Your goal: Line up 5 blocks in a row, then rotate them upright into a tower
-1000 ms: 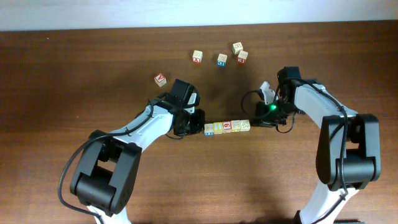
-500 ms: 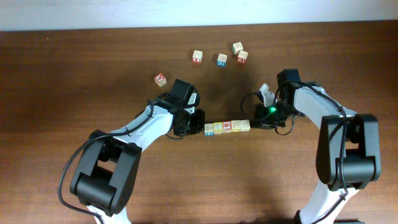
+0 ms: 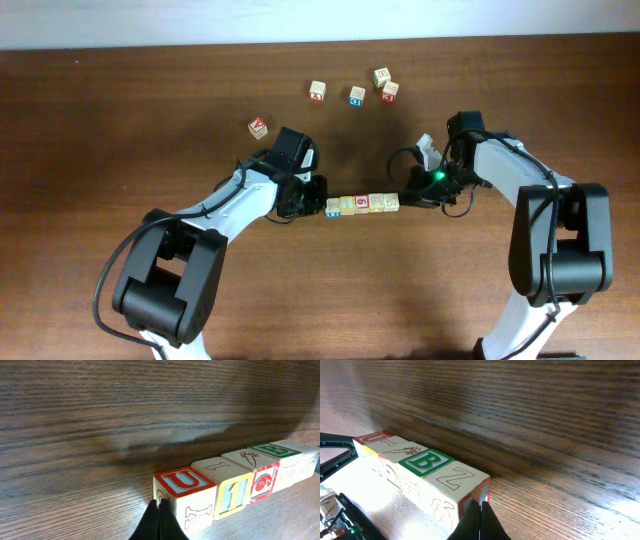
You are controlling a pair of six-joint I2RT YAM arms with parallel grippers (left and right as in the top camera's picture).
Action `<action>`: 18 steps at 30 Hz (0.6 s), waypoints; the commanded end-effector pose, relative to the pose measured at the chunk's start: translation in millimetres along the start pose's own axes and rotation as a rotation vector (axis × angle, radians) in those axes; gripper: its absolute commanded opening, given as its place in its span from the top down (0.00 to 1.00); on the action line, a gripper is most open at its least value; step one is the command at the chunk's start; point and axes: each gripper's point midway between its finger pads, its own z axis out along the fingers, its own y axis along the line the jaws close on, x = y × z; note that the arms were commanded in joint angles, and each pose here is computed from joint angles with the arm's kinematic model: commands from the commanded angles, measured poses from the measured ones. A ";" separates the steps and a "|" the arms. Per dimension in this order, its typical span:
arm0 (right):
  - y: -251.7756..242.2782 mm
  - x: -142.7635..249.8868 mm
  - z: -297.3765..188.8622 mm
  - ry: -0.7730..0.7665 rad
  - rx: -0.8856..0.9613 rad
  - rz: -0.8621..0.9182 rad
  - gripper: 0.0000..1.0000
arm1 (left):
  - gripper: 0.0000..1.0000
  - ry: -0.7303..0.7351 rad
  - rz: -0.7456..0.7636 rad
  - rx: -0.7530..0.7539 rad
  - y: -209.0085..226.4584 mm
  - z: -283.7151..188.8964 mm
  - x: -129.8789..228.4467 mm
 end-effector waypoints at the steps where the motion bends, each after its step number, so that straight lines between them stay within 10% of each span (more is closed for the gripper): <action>1: 28.7 -0.3 -13.4 -0.027 -0.084 -0.042 0.96 | 1.00 0.035 -0.005 0.032 -4.3 7.2 7.5; 18: 90.5 2.4 -19.7 -0.003 -0.081 -0.192 0.96 | 1.00 0.035 -0.005 0.031 -4.2 7.2 7.5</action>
